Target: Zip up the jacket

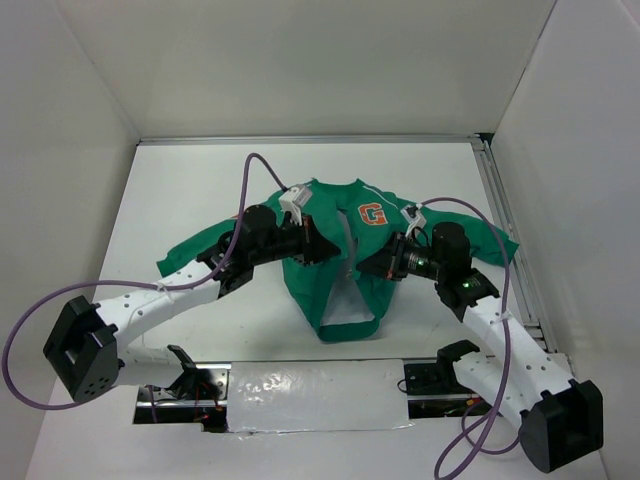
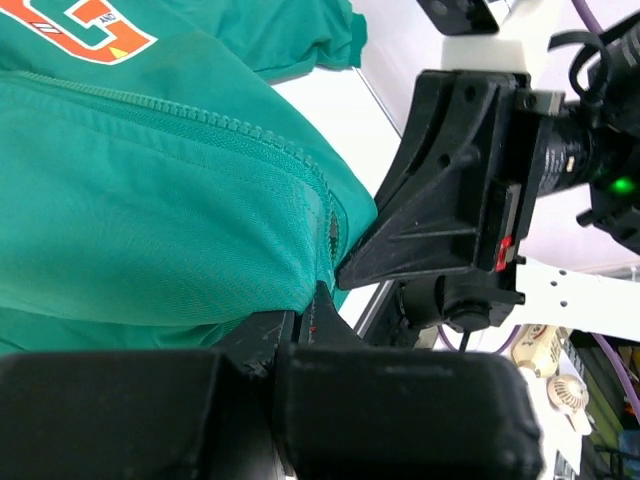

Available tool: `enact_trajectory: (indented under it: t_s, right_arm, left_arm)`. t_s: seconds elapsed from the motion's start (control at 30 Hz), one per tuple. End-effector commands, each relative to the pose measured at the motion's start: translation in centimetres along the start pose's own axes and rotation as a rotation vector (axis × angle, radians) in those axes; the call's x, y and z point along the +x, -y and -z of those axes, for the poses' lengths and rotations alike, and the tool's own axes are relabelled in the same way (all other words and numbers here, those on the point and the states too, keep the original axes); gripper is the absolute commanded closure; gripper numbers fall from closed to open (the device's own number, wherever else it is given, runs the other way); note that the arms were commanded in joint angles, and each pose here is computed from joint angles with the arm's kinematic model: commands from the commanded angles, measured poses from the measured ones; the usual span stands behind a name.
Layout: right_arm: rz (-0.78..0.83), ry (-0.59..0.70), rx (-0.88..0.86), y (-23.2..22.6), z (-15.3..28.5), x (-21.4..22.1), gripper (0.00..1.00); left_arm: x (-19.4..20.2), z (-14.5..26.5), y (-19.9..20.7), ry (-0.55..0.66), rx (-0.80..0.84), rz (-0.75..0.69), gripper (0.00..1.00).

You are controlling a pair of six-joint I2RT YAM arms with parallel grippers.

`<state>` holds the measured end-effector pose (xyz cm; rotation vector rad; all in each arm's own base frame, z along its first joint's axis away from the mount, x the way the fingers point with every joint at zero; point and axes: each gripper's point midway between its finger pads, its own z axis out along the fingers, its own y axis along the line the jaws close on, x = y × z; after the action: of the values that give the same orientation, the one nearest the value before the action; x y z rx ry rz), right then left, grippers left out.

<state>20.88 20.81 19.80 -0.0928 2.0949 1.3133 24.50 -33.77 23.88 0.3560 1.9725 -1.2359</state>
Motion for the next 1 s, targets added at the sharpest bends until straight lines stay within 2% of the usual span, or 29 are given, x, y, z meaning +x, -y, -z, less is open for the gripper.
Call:
enact_trajectory:
  t_s: [0.0,0.33,0.97]
  right_arm:
    - [0.025,0.017,-0.101,-2.1,0.6,-0.8,1.00]
    - [0.061,0.022,-0.147,-2.8,1.0,-1.5,1.00]
    - [0.067,0.032,-0.160,-3.1,1.2,-2.5,1.00]
  left_arm:
    - [-1.7,-0.1,2.2,0.060,0.109,-0.044,1.00]
    - [-0.2,-0.4,2.3,0.001,0.152,-0.037,1.00]
    - [0.5,-0.5,2.2,-0.019,0.168,-0.050,1.00]
